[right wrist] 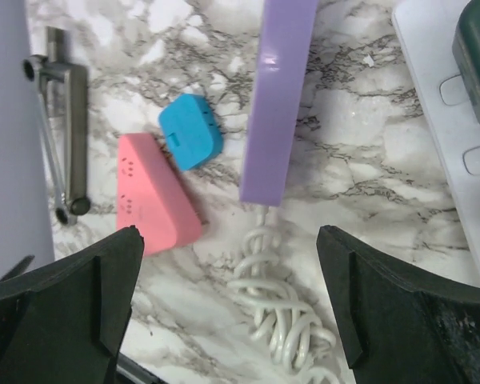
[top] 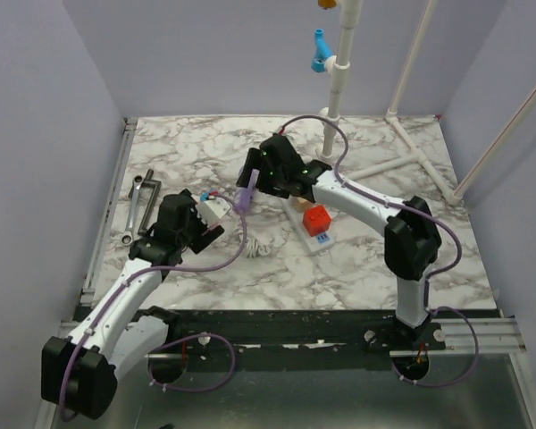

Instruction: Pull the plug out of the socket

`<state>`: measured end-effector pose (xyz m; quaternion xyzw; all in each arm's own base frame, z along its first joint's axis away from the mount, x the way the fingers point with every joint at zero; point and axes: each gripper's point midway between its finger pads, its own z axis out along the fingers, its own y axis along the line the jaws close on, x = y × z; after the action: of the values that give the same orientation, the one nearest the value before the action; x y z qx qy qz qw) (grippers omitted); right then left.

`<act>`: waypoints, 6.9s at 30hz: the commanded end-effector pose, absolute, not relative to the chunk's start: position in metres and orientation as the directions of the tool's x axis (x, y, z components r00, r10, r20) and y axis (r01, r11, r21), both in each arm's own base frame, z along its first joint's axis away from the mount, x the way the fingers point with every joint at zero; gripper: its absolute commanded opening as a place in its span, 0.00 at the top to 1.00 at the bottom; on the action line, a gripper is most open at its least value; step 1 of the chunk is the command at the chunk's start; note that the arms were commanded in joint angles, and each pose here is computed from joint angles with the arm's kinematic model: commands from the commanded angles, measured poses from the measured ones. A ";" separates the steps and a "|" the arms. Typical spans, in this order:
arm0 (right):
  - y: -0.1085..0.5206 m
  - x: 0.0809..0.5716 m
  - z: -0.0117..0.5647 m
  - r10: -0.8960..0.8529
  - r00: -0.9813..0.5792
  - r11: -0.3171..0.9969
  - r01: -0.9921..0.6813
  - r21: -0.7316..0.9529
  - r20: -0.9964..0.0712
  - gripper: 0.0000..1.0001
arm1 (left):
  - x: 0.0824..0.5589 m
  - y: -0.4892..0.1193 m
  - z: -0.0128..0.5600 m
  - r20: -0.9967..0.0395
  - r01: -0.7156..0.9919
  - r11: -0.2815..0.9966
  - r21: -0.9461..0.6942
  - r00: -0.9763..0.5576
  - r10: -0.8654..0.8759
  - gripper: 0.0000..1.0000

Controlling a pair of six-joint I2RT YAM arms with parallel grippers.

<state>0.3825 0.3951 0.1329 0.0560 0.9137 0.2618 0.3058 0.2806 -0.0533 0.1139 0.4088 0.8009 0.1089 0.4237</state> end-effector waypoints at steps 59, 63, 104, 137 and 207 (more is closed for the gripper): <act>0.241 0.319 0.069 -0.059 -0.775 0.988 -0.135 0.074 -0.629 0.16 | 0.242 -0.101 0.191 -0.623 0.633 0.774 -0.014 -0.611 0.488 0.02; 0.245 0.308 0.068 -0.052 -0.792 0.982 -0.150 0.112 -0.609 0.32 | 0.242 -0.100 0.193 -0.629 0.615 0.788 -0.014 -0.618 0.472 0.01; 0.371 0.264 0.204 0.368 -0.827 0.566 -0.162 0.808 -0.424 0.99 | 0.198 -0.171 0.204 -0.615 0.594 0.620 -0.512 -0.758 0.219 0.02; 0.421 0.286 0.188 0.542 -0.663 0.662 -0.041 0.748 -0.516 0.99 | 0.201 -0.187 0.137 -0.268 0.297 0.568 -0.767 -0.954 0.137 0.48; 0.424 0.280 0.134 0.401 -0.815 0.693 -0.029 0.721 -0.419 0.26 | 0.250 -0.117 0.133 -0.464 0.400 0.881 -0.253 -0.849 0.253 1.00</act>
<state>0.2657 0.4112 0.1230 0.1290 0.8804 0.3705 0.2663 0.2378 -0.1280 0.1187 0.1391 0.9529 -0.2089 0.1702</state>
